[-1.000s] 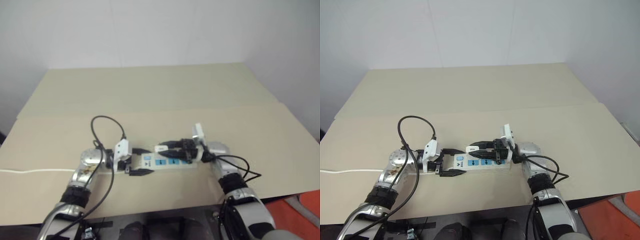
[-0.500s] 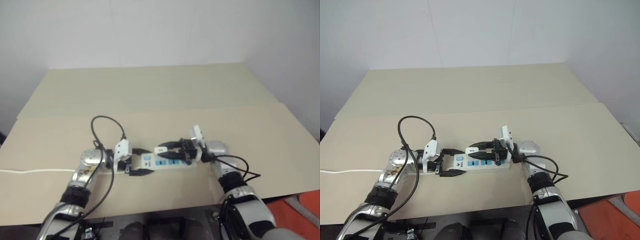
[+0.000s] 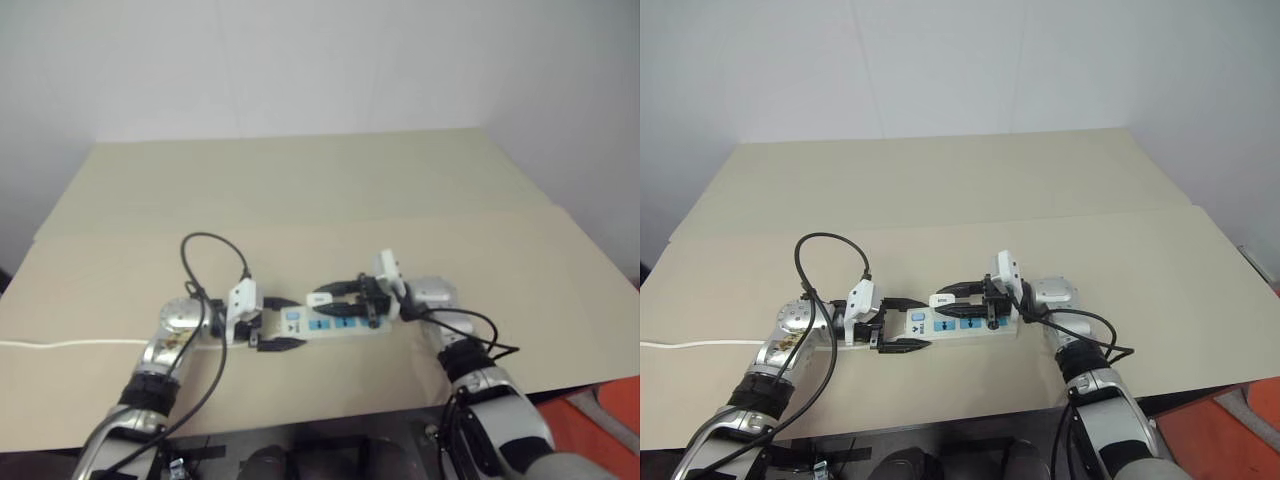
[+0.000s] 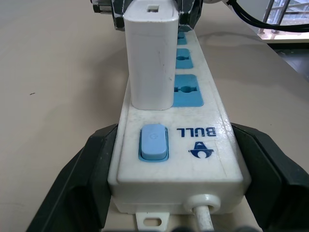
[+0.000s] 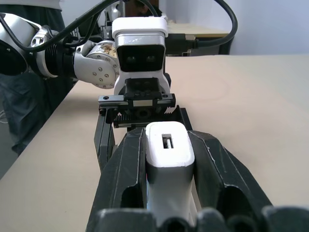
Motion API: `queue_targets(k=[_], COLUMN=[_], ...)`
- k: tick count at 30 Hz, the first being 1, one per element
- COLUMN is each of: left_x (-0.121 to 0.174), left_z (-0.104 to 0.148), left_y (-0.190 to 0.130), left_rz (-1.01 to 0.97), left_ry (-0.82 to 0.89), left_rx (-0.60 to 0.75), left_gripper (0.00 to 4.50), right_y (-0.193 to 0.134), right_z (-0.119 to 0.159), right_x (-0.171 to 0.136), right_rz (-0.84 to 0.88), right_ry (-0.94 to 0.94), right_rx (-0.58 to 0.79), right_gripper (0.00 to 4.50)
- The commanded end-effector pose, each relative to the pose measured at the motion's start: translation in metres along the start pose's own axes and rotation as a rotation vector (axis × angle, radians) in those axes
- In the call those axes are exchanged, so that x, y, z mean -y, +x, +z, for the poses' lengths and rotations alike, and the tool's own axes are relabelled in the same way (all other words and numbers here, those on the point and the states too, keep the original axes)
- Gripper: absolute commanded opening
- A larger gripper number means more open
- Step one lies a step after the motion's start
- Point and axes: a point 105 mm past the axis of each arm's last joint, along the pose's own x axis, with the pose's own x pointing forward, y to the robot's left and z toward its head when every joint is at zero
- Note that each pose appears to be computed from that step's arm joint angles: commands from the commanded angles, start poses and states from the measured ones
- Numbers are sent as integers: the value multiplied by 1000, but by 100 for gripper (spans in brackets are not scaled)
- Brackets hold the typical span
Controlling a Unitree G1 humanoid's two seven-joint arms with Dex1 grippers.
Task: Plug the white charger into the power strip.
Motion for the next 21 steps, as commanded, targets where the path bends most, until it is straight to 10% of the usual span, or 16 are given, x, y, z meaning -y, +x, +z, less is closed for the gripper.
queue_targets(k=[1, 7, 21], left_x=[4, 5, -2], left_z=[1, 0, -1], left_y=[1, 2, 0], left_rz=[-26, -31, 4], left_ry=[13, 13, 11], left_rx=[-2, 2, -14], left_gripper=[326, 326, 326], right_y=[-12, -15, -74], right_z=[-21, -3, 35], right_x=[-1, -3, -7], right_rz=[-52, -12, -89], right_ry=[93, 35, -176], right_rx=[-66, -9, -156], right_gripper=[247, 448, 448])
